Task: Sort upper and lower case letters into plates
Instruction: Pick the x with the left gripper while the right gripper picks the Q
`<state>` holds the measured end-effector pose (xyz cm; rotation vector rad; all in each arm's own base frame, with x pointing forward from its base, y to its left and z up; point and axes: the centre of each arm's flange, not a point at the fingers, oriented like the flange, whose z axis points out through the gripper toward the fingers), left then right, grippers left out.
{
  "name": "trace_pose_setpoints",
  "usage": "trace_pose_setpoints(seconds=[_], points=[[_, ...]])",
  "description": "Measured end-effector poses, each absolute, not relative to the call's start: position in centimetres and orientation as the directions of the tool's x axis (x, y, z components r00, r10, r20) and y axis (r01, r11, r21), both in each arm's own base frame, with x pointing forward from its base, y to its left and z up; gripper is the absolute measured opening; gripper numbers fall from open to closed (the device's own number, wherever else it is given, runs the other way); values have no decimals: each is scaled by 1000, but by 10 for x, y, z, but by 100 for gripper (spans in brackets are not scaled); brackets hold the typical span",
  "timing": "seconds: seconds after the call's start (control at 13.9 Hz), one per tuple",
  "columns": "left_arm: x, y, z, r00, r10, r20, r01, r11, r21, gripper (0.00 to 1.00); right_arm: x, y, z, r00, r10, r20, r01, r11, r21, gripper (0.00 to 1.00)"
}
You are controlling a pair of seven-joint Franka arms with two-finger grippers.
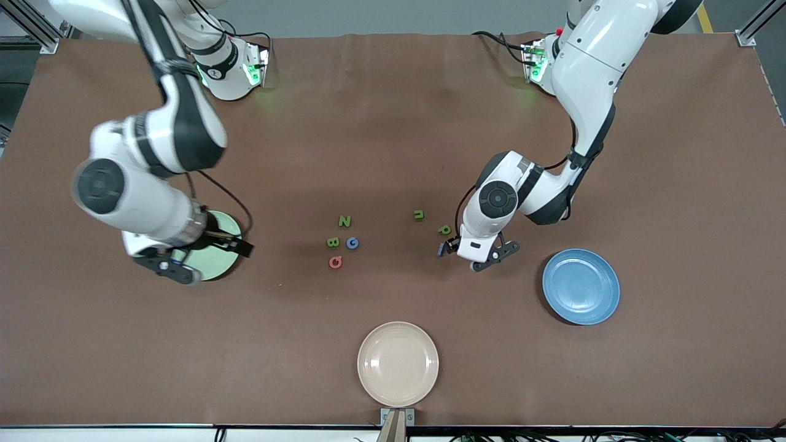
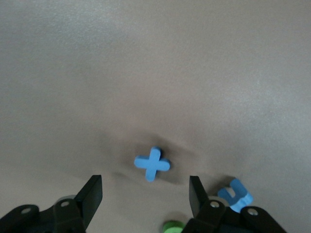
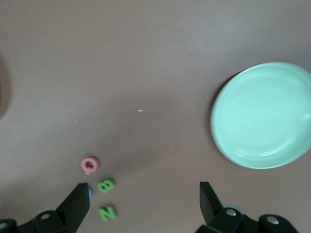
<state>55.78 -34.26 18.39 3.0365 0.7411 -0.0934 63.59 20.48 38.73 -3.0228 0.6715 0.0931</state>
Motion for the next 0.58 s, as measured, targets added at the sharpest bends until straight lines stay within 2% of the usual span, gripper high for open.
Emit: trace_pose_setpoints(seconds=[0.29,0.43,0.5,0.58], points=[[560,-339,173,885,463,-58,464,-886,-1,77,632,270,311,858,-510,-52,-512,-858,-31,100],[562,-337,172,888,457,-48,457,-889,-5,67,626,296,280,847,-530,-43,-532,-846,-39,100],[563,-337,173,886,461,-45,462,-887,-5,67,623,307,267,842,-537,-38,-539,-841,-41,100],[563,-337,173,882,469,-42,469,-883,-3,60,619,317,256,839,-542,-36,-544,-838,-41,97]])
